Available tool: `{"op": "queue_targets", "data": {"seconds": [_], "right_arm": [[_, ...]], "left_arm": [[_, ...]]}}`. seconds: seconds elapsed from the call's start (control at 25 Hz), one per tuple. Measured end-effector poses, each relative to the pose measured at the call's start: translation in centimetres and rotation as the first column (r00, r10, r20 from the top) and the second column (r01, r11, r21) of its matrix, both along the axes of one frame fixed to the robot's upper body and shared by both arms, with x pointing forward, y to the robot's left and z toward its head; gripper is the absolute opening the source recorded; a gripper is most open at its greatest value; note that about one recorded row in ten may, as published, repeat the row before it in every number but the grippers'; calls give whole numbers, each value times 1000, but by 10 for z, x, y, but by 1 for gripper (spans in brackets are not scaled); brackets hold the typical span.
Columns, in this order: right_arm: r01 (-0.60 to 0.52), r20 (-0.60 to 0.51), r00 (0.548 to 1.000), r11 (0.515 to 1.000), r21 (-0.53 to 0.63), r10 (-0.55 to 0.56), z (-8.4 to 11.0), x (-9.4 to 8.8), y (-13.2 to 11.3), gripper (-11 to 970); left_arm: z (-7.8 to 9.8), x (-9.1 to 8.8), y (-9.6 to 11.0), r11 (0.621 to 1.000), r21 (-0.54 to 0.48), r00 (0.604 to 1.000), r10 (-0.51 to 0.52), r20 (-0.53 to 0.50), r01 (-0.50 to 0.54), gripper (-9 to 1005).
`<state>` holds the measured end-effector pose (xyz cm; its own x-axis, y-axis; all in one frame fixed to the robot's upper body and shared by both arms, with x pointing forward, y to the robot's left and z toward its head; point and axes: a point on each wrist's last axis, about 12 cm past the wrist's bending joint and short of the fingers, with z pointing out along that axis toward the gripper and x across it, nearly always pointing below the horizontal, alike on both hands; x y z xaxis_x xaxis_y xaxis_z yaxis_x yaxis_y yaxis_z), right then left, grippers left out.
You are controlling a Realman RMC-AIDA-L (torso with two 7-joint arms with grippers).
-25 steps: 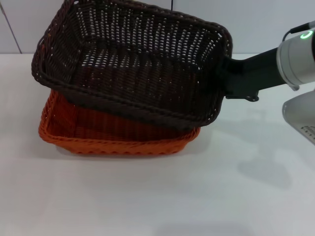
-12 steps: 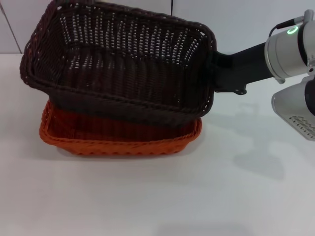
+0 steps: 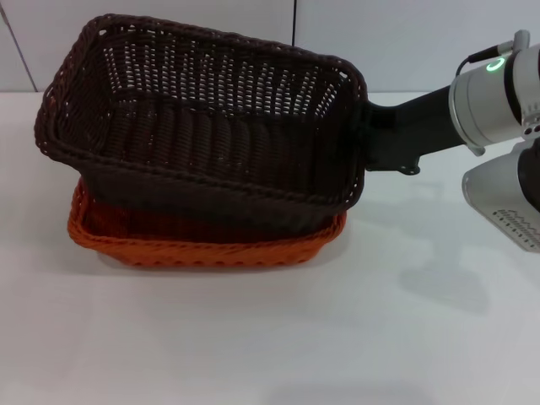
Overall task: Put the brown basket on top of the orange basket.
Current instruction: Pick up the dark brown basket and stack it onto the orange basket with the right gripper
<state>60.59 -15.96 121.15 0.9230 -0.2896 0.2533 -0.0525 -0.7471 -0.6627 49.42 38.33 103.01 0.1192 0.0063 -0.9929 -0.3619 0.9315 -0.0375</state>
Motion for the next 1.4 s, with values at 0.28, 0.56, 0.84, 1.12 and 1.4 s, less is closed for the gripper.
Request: {"op": "queue_targets", "data": {"seconds": [0.28, 0.56, 0.84, 1.12, 1.4], "right_arm": [[-1, -13, 1000, 1000, 9, 1, -6, 0, -2, 195], [22, -7, 1000, 1000, 22, -21, -13, 0, -3, 239], [62, 26, 998, 998, 26, -63, -24, -2, -6, 284], [86, 66, 994, 996, 36, -88, -32, -6, -7, 359], [93, 73, 993, 994, 62, -97, -33, -23, -14, 428]], "left_arm": [[0, -1, 2, 1000, 0, 1000, 11, 4, -11, 767], [0, 0, 2, 1000, 1, 1000, 9, -1, -9, 767], [0, 1, 10, 999, -18, 999, 45, -14, -46, 767], [2, 3, 11, 998, -22, 999, 52, -3, -52, 767], [4, 3, 13, 998, -31, 998, 58, 6, -58, 767]]}}
